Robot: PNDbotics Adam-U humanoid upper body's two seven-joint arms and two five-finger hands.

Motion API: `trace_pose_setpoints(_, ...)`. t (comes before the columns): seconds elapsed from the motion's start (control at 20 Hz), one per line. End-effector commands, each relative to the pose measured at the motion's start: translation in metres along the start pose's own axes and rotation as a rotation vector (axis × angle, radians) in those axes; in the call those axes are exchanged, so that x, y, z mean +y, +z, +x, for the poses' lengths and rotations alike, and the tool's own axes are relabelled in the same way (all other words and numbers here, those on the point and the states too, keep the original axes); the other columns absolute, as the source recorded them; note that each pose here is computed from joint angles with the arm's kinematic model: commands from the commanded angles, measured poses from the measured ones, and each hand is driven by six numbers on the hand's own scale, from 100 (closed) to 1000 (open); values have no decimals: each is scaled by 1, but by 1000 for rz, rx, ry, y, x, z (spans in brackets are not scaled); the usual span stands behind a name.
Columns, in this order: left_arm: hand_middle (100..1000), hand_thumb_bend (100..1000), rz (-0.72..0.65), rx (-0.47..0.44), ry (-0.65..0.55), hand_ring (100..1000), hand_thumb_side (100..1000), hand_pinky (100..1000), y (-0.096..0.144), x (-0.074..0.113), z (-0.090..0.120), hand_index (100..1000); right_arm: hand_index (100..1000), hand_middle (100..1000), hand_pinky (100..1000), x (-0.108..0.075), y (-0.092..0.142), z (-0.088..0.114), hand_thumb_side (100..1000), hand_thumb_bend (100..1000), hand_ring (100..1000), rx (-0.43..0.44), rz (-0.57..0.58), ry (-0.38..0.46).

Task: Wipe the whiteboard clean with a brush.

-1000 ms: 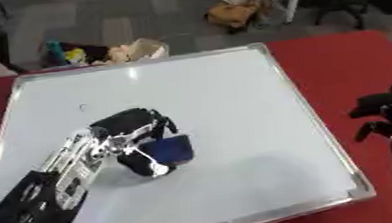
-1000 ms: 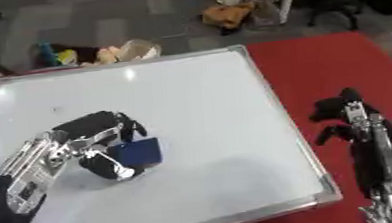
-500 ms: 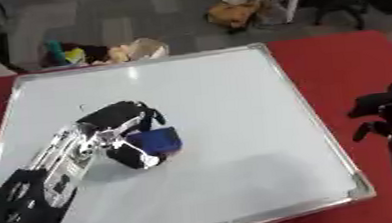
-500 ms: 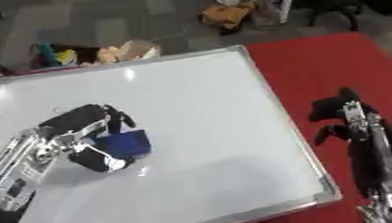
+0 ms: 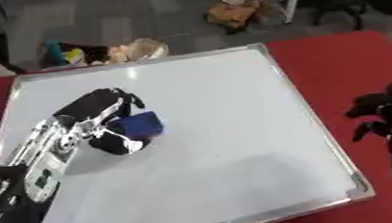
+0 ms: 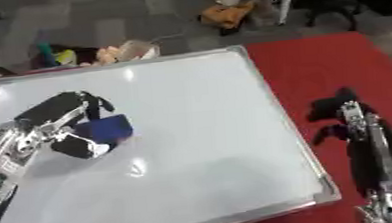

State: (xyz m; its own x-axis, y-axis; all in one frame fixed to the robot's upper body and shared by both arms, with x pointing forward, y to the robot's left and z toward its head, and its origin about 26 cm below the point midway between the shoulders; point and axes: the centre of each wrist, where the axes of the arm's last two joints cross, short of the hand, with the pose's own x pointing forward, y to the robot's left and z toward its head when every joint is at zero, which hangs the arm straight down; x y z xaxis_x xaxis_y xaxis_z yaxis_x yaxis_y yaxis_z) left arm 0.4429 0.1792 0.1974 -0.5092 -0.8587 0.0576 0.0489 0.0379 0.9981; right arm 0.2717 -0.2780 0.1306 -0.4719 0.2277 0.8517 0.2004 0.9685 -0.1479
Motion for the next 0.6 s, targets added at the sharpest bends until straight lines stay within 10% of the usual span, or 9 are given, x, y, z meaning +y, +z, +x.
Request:
trace_pose_setpoints(0.05, 495, 436, 82, 61, -31, 607, 327, 385, 5, 18, -12, 802, 610, 505, 327, -2, -3, 7, 950, 100, 585, -30, 4, 1)
trace_pose_setpoints(0.6, 491, 492, 268, 306, -19, 606, 346, 373, 9, 17, -44, 794, 609, 505, 327, -1, -2, 7, 952, 100, 585, -28, 3, -2)
